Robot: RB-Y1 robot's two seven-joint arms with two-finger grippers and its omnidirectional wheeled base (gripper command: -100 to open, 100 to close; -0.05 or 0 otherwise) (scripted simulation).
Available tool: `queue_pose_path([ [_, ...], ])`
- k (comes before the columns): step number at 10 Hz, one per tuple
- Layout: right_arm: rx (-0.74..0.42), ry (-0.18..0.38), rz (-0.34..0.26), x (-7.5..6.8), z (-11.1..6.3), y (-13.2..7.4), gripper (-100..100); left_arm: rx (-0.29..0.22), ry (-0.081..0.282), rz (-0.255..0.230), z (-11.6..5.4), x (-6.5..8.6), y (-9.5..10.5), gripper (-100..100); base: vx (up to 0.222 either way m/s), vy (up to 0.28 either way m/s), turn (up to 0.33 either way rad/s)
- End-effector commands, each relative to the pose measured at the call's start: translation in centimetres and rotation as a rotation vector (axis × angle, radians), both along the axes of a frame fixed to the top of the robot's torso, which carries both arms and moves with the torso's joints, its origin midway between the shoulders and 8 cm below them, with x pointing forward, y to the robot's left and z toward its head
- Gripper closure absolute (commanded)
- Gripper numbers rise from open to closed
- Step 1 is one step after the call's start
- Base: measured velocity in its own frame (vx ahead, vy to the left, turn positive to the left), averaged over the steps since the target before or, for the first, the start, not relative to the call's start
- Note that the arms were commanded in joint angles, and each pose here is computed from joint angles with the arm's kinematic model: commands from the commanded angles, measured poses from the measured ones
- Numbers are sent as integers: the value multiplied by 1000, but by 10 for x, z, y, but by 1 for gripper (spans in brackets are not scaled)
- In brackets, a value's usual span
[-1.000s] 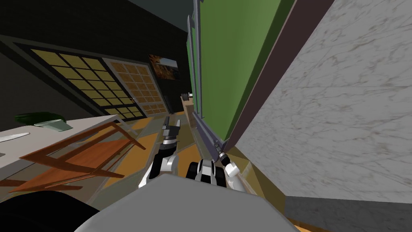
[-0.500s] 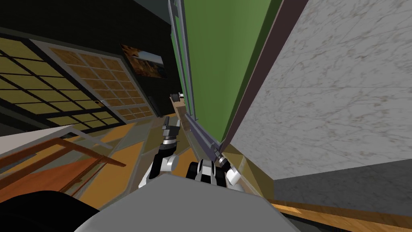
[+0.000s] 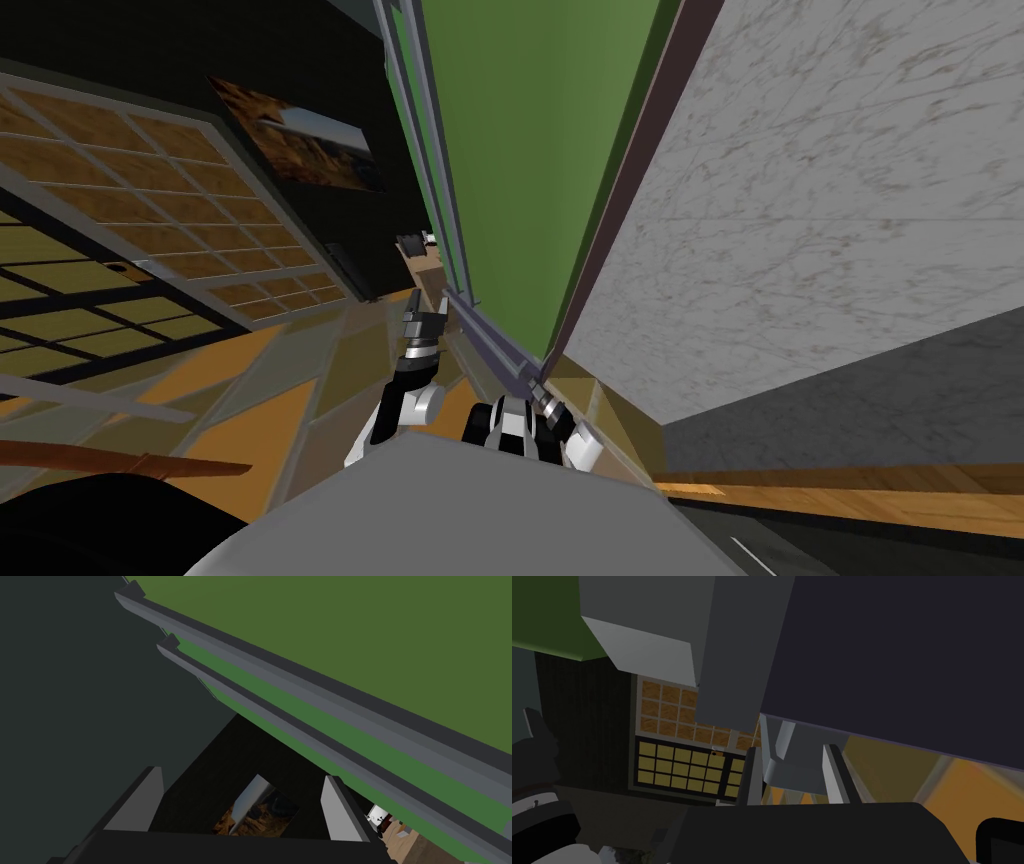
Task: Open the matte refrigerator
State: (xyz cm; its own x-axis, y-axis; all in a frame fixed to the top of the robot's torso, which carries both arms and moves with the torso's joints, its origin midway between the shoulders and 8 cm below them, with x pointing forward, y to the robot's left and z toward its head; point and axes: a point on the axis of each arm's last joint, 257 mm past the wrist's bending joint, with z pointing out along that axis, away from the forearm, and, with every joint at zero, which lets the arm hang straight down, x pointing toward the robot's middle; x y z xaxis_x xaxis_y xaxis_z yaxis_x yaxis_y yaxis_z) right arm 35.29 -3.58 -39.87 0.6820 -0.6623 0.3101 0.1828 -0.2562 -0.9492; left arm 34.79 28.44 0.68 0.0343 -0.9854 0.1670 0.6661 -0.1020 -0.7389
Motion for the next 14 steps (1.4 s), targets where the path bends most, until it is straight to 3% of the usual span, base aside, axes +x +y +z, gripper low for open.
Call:
queue_pose_path([
  [1, -2, 5, 7, 2, 1, 7, 100, 0, 0, 0, 0, 0, 0, 0, -75, 54, -24],
  [5, -13, 22, 18, 5, -1, 22, 100, 0, 0, 0, 0, 0, 0, 0, -159, 96, -6],
  [6, -12, 18, 13, 5, 0, 17, 100, 0, 0, 0, 0, 0, 0, 0, -82, 40, -12],
  [7, -13, 26, -21, 16, -2, 12, 100, 0, 0, 0, 0, 0, 0, 0, -143, 30, 207],
  [12, -13, 40, -99, 42, -6, 1, 100, 0, 0, 0, 0, 0, 0, 0, -186, 85, 186],
  [14, -13, 42, -94, 38, -7, -2, 100, 0, 0, 0, 0, 0, 0, 0, -85, 60, -16],
])
